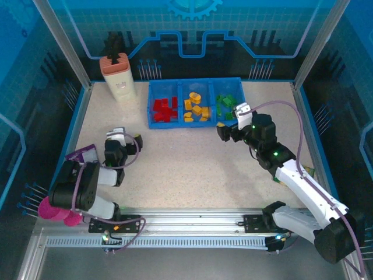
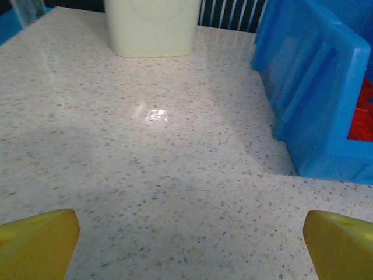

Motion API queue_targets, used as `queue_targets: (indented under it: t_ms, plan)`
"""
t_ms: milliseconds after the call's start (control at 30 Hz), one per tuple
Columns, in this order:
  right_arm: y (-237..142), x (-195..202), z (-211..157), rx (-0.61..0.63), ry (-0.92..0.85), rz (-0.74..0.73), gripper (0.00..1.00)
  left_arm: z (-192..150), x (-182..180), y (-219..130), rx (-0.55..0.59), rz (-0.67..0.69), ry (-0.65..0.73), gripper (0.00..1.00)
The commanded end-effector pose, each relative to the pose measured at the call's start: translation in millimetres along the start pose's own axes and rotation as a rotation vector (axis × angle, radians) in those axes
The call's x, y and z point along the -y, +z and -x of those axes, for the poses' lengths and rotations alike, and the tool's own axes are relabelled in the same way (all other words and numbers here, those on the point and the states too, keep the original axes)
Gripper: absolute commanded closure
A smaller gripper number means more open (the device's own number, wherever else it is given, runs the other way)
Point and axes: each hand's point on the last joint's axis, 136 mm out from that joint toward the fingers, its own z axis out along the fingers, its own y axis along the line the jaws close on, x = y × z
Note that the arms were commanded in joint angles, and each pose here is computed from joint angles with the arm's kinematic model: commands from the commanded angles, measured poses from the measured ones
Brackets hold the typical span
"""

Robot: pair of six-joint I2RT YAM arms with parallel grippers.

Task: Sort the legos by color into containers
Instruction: Reset both arms

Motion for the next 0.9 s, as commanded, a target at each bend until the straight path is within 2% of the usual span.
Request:
queue_targets:
  t_ms: [0, 100, 167, 300, 367, 433, 600, 767, 867]
  plan:
    - [0, -7, 2, 0.035, 0.001, 0.026, 0.00, 25, 24, 11, 0.087, -0.130, 0.060, 0.01]
    - [5, -7, -11, 0.031, 0.006, 0.025, 0.00, 22, 30, 25, -0.012, -0.140, 0.074, 0.01]
    - [6, -6, -17, 0.055, 0.005, 0.008, 0.00, 22, 26, 25, -0.008, -0.120, 0.064, 0.01]
    - [3, 8, -25, 0.188, -0.073, -0.080, 0.00, 22, 25, 25, -0.010, -0.116, 0.063, 0.01]
    - [6, 30, -41, 0.168, -0.057, -0.140, 0.00, 21, 25, 25, -0.011, -0.117, 0.065, 0.01]
    - [8, 55, -63, 0.124, 0.035, -0.168, 0.00, 22, 26, 25, -0.009, -0.117, 0.065, 0.01]
    - [9, 87, -108, 0.136, 0.109, -0.202, 0.00, 22, 25, 25, -0.009, -0.116, 0.065, 0.01]
    - [22, 97, -123, 0.161, 0.080, -0.221, 0.00, 22, 25, 25, -0.010, -0.117, 0.066, 0.01]
    - [33, 93, -132, 0.143, 0.083, -0.167, 0.00, 22, 25, 25, -0.010, -0.117, 0.066, 0.01]
